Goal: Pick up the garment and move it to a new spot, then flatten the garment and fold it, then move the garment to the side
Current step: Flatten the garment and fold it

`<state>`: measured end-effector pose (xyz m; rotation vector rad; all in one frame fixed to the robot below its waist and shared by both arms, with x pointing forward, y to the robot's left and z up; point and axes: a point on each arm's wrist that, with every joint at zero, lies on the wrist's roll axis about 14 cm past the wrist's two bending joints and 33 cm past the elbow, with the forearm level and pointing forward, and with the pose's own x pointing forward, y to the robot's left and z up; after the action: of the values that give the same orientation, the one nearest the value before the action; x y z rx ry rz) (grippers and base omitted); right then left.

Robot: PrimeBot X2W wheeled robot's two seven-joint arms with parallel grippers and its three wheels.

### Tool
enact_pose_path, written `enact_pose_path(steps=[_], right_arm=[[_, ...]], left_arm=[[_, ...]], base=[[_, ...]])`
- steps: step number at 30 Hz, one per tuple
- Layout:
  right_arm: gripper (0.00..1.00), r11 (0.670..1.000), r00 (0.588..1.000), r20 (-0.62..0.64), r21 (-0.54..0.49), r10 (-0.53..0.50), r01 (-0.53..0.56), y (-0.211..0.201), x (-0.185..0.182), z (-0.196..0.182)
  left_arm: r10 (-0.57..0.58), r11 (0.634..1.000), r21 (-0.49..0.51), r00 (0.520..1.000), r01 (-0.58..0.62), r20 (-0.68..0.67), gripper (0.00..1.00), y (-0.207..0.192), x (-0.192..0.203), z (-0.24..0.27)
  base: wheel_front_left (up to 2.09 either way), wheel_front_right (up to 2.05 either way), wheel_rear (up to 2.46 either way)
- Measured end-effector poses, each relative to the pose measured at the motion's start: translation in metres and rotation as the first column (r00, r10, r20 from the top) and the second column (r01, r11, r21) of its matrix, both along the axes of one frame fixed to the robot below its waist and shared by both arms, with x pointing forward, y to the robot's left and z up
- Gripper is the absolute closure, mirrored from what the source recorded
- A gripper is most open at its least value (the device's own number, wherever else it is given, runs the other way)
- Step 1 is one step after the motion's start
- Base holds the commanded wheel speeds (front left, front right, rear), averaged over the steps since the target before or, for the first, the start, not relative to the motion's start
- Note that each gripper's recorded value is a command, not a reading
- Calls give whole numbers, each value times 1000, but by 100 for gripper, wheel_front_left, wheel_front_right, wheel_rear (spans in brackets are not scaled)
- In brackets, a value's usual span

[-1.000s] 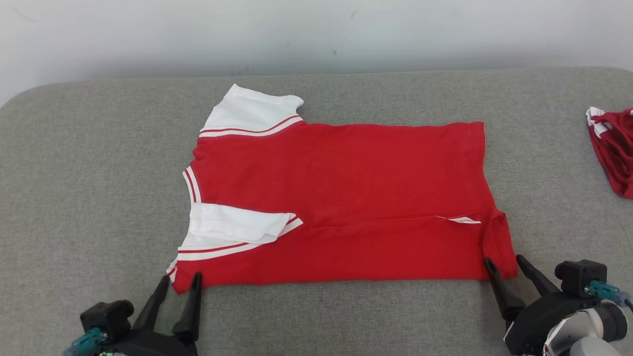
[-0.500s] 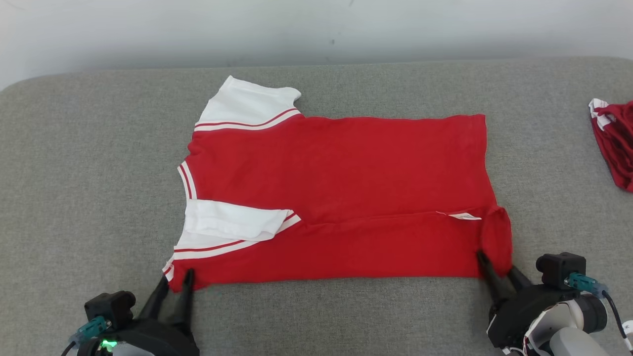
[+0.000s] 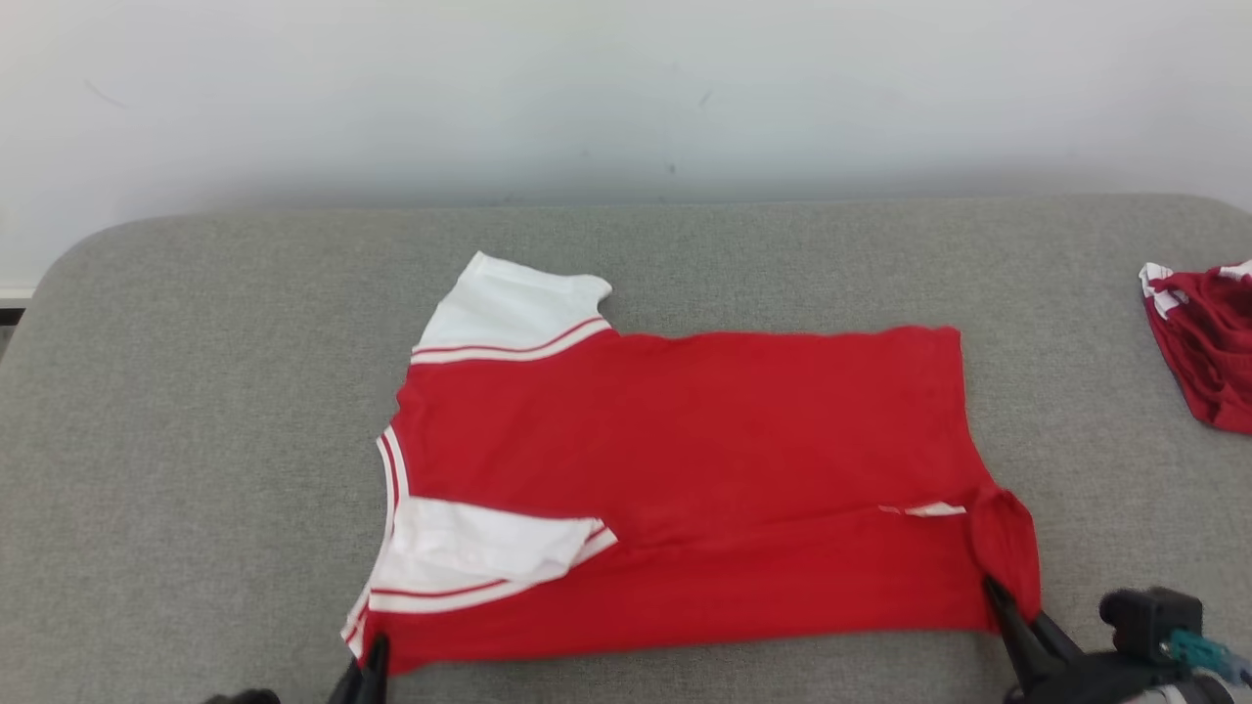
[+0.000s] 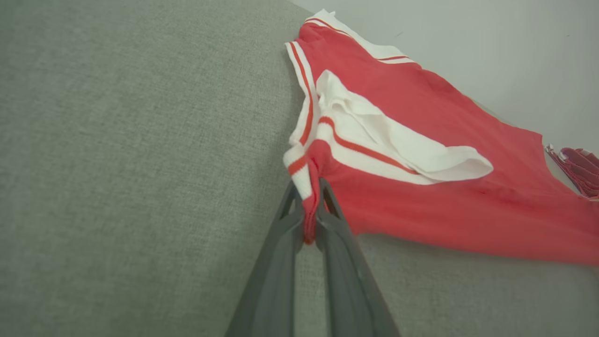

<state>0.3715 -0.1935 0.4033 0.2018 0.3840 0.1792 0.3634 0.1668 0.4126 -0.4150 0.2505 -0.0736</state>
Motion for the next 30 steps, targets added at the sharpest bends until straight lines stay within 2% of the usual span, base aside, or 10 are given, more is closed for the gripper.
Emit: enact_pose_path(steps=[5, 6, 7, 8, 9, 10, 14, 18, 26, 30], right_arm=[[100, 1000, 999, -48, 7, -17, 17, -7, -22, -7], [100, 1000, 998, -53, 8, -17, 18, -8, -25, -8], [100, 1000, 998, -56, 10, -16, 17, -7, -27, -8], [61, 1000, 998, -60, 9, -13, 14, -6, -28, -8], [22, 1000, 999, -52, 11, -10, 11, -4, -28, -6], [0, 1000, 999, -40, 12, -10, 11, -2, -27, -3], [0, 1000, 999, 50, 10, -17, 17, 0, -17, 20], [0, 999, 981, 193, 14, -33, 31, 6, -5, 52], [0, 999, 912, 410, -38, 5, 11, 28, 0, 102], [0, 998, 877, 480, -42, -26, 53, 23, 1, 121]], left_arm=[[19, 999, -37, 1000, -20, -20, 100, -7, -24, -3], [24, 999, -40, 999, -25, -23, 63, -8, -26, -4], [24, 999, -41, 999, -25, -24, 63, -9, -28, -4], [26, 999, -47, 999, -27, -22, 0, -11, -29, -3], [30, 998, -56, 999, -31, -18, 0, -13, -29, -1], [29, 998, -58, 999, -30, -14, 0, -14, -29, 0], [44, 998, -51, 999, -42, 29, 0, -11, -23, 13], [93, 995, -31, 988, -90, 127, 0, 4, -9, 43], [122, 986, 67, 938, -151, 324, 0, 24, 4, 101], [108, 978, 120, 911, -169, 399, 0, 29, 5, 125]], base=[[0, 0, 0], [0, 0, 0], [0, 0, 0], [0, 0, 0], [0, 0, 0], [0, 0, 0], [0, 0, 0], [0, 0, 0], [0, 0, 0], [0, 0, 0]])
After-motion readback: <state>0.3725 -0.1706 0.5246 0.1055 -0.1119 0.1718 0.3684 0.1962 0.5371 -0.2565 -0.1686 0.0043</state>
